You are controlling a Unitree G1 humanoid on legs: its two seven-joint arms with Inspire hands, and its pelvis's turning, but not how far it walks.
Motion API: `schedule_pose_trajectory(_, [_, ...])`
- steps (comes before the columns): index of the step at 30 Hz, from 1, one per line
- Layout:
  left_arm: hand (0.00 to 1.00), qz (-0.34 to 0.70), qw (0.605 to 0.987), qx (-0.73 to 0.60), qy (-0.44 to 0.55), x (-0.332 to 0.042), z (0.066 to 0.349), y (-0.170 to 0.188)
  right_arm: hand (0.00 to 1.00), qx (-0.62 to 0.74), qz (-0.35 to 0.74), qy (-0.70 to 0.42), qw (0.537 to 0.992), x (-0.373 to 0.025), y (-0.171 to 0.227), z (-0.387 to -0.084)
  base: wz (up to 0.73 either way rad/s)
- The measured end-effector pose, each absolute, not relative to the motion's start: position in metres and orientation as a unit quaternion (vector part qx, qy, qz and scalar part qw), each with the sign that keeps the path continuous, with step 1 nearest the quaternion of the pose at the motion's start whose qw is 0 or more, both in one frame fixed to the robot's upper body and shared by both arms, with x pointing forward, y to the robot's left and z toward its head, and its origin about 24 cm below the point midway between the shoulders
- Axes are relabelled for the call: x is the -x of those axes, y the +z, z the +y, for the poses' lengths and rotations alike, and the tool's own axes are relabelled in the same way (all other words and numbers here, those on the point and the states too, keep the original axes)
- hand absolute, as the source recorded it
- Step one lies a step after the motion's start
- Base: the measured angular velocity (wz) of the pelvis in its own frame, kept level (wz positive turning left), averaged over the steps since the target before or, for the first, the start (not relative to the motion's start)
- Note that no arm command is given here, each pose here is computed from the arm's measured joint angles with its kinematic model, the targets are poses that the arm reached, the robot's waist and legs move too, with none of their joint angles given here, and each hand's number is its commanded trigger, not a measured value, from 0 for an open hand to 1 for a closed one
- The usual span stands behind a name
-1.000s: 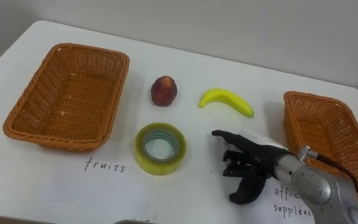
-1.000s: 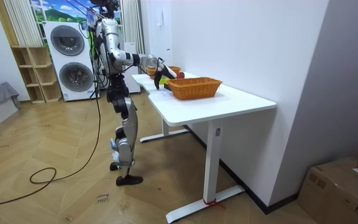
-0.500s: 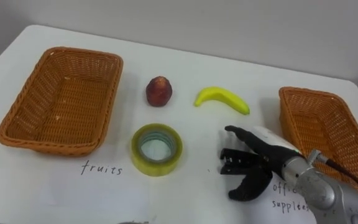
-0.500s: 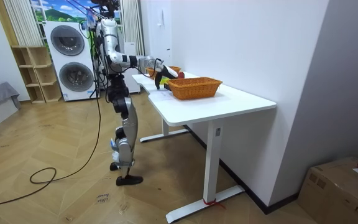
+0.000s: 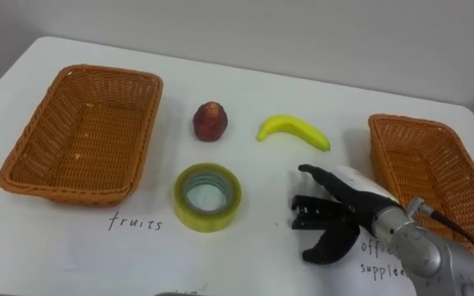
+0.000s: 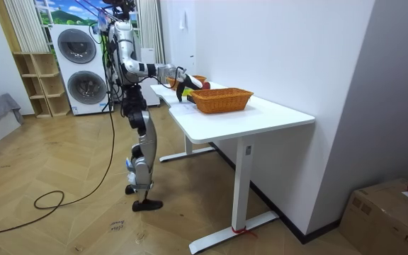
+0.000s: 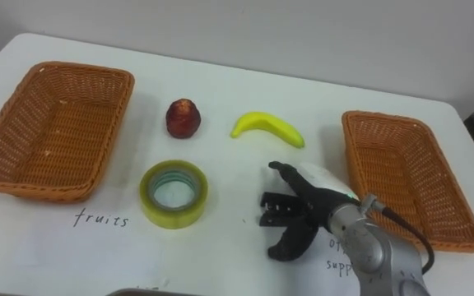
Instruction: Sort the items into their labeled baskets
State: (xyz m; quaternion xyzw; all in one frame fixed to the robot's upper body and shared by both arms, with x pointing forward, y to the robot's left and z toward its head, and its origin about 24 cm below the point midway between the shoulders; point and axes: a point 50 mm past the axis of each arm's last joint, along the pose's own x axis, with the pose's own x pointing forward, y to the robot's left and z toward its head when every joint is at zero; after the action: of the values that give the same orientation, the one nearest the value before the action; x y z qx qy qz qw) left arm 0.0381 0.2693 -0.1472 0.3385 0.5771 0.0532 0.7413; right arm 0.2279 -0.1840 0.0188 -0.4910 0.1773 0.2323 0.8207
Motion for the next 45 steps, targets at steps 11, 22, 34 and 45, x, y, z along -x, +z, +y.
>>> schedule_pose_trajectory(11, [0.00,0.568,0.747,-0.341,0.055,-0.042,0.268,-0.145,1.00,0.496,0.183,0.225,0.818,-0.233,0.019,-0.186,0.00])
schedule_pose_trajectory(22, [0.00,0.570,0.746,-0.341,0.056,-0.042,0.269,-0.145,1.00,0.508,0.193,0.212,0.812,-0.237,0.016,-0.189,0.05])
schedule_pose_trajectory(34, [0.00,0.565,0.749,-0.342,0.056,-0.044,0.270,-0.145,1.00,0.497,0.201,0.215,0.816,-0.236,0.012,-0.191,0.00])
schedule_pose_trajectory(45, [0.00,0.564,0.748,-0.346,0.061,-0.045,0.270,-0.146,1.00,0.495,0.178,0.217,0.823,-0.236,0.018,-0.187,-0.03])
